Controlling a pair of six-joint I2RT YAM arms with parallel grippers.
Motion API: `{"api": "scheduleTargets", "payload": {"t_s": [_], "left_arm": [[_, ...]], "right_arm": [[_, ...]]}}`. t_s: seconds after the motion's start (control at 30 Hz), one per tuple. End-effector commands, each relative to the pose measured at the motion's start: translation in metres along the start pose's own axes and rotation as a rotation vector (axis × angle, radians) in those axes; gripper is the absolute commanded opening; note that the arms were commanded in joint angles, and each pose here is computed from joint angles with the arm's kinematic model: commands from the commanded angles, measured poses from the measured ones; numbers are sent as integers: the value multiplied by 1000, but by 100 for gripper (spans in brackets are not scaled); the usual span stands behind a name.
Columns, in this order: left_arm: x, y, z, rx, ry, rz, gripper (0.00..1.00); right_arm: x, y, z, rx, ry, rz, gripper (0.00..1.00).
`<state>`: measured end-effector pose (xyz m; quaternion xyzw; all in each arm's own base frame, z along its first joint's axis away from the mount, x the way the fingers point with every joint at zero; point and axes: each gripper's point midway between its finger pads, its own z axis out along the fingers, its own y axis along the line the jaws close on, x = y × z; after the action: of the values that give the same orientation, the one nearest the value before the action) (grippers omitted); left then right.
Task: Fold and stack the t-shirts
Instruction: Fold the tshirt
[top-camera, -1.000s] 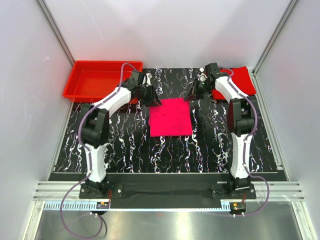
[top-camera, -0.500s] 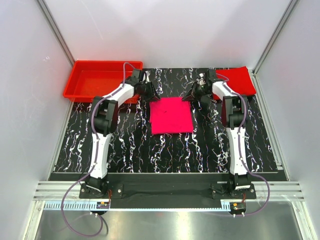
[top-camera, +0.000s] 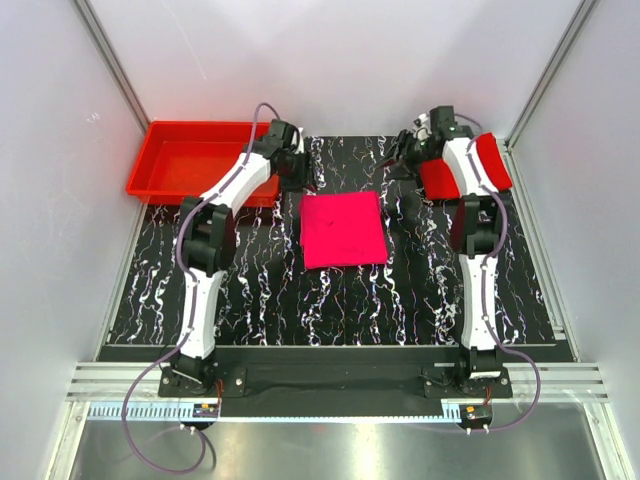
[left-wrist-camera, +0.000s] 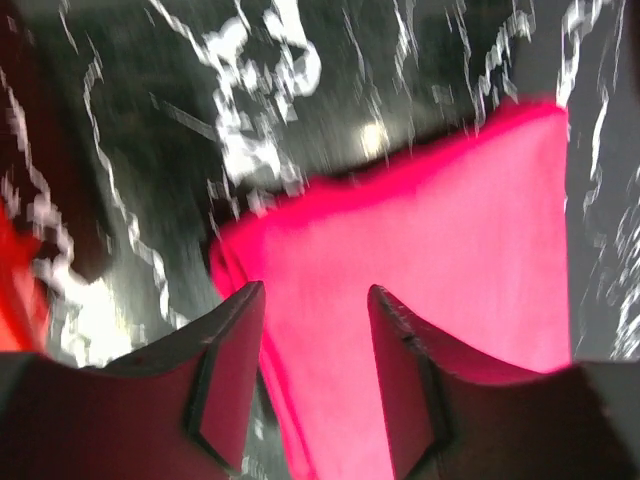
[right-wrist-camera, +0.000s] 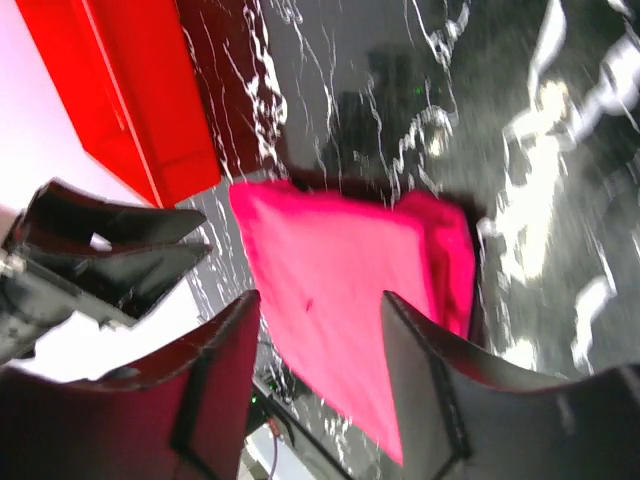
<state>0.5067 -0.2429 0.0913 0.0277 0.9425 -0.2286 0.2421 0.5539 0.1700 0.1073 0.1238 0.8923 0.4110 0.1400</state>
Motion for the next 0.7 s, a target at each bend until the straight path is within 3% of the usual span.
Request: {"api": "scheduleTargets", "payload": {"t_s": [0.0, 0.13, 0.17, 0.23, 0.27, 0.3, 0.4, 0.43, 0.5, 0.67], "left_arm": [[-4, -46, -66, -30, -88, 202, 55], [30, -88, -68, -32, -96, 339, 60], [40, -97, -65, -38, -90, 372, 61], [61, -129, -58, -39, -108, 469, 63], [69, -136, -54, -45, -109, 496, 64], [88, -156, -45, -29, -95, 541, 63], [96, -190, -38, -30, -116, 551, 62], [109, -182, -20, -81, -69, 543, 60], [101, -198, -19, -94, -97, 520, 59], [109, -202, -5, -144, -129, 459, 59]], "right_arm": [[23, 25, -57, 81, 3, -24, 61], [52, 6, -83, 196, 5, 19, 69], [66, -20, -86, 258, 25, 82, 70], [75, -19, -106, 275, -20, 146, 71], [90, -41, -110, 294, -1, 224, 71], [84, -35, -128, 273, -74, 220, 71], [105, -66, -142, 377, -101, 256, 72], [111, -65, -151, 391, -118, 247, 72], [130, -85, -154, 457, -109, 262, 72], [165, -100, -156, 439, -81, 260, 71]]}}
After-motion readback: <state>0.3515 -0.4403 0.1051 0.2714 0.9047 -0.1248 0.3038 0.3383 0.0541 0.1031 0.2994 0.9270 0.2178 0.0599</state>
